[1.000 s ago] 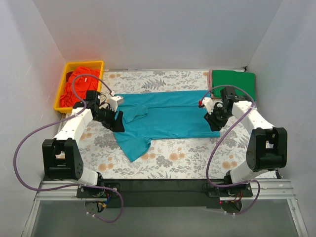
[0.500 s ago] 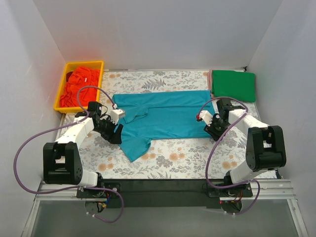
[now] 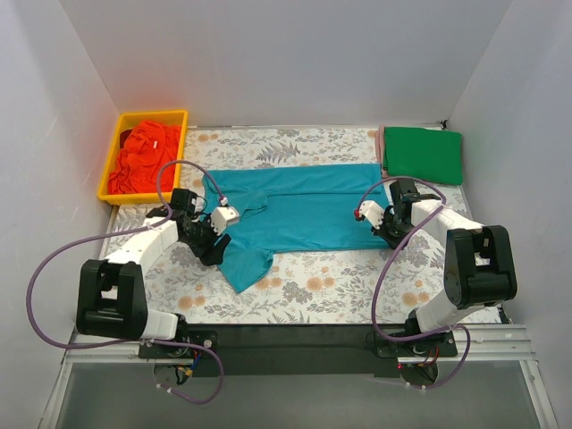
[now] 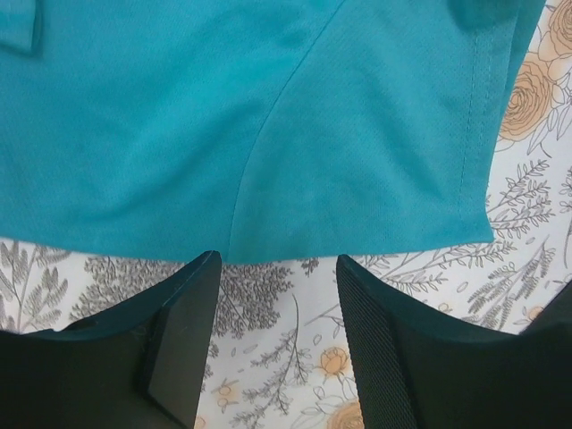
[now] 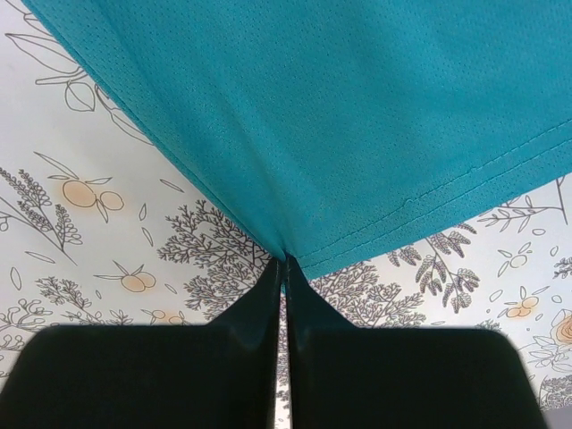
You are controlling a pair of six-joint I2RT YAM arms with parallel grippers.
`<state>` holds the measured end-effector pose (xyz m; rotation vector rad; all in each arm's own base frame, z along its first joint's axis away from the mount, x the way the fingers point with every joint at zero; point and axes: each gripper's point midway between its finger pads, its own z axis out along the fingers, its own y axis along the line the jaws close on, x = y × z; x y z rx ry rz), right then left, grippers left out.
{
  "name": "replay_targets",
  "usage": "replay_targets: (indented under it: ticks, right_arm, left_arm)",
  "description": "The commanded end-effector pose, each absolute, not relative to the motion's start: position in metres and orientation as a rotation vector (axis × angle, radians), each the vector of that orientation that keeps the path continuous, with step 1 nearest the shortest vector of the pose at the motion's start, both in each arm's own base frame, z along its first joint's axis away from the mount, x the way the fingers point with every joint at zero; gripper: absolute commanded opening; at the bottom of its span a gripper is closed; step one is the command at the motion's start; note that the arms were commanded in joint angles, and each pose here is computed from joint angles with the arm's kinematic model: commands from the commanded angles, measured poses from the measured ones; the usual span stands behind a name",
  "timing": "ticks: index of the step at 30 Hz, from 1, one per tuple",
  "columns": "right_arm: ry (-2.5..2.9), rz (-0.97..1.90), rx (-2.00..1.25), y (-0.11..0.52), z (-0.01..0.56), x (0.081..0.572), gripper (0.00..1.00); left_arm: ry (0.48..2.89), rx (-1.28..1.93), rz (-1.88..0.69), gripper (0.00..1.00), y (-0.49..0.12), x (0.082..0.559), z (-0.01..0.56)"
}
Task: Fold and stack the t-shirts
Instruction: Fold the tshirt
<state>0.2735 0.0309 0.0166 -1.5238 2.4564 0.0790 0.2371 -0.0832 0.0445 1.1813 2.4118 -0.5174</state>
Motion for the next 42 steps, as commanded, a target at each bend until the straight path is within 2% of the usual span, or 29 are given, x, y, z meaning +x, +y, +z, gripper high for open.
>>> replay_targets:
  ticks: [1,8,13,16,17,18,20,22,28,34,42]
  right_arm:
    - [2.458,0.099,-1.538,0.035,0.012,0.275,0.01]
    - [2.462,0.103,-1.535,0.035,0.013,0.273,0.01]
    - [2.460,0.104,-1.535,0.035,0.014,0.274,0.01]
    - [2.458,0.107,-1.534,0.036,0.016,0.275,0.01]
    - [2.454,0.110,-1.532,0.037,0.017,0.276,0.01]
    - [2.451,0.118,-1.532,0.039,0.019,0.276,0.01]
    - [2.450,0.129,-1.534,0.040,0.021,0.275,0.01]
    - [2.452,0.149,-1.543,0.042,0.024,0.269,0.01]
    - [2.426,0.164,-1.571,0.041,0.043,0.245,0.01]
    - [2.349,0.133,-1.582,0.039,0.070,0.229,0.01]
    - [2.327,0.099,-1.571,0.041,0.091,0.268,0.01]
  left_arm:
    - [2.291,1.286,-0.455,0.53,-0.094,0.244,0.050]
    - [2.290,1.449,-0.388,0.49,-0.112,0.218,0.024]
    - [2.352,1.472,-0.237,0.48,-0.092,0.215,-0.001]
    - [2.373,1.518,-0.200,0.31,-0.082,0.204,-0.007]
    - [2.370,1.532,-0.212,0.19,-0.082,0.201,-0.005]
    - [2.372,1.539,-0.222,0.13,-0.083,0.199,-0.003]
    - [2.390,1.549,-0.258,0.03,-0.082,0.189,0.005]
    - [2.399,1.566,-0.328,0.00,-0.086,0.177,0.017]
    - [2.386,1.542,-0.446,0.00,-0.094,0.155,0.054]
    - [2.346,1.520,-0.461,0.00,-0.096,0.150,0.084]
    - [2.306,1.402,-0.408,0.00,-0.095,0.212,0.119]
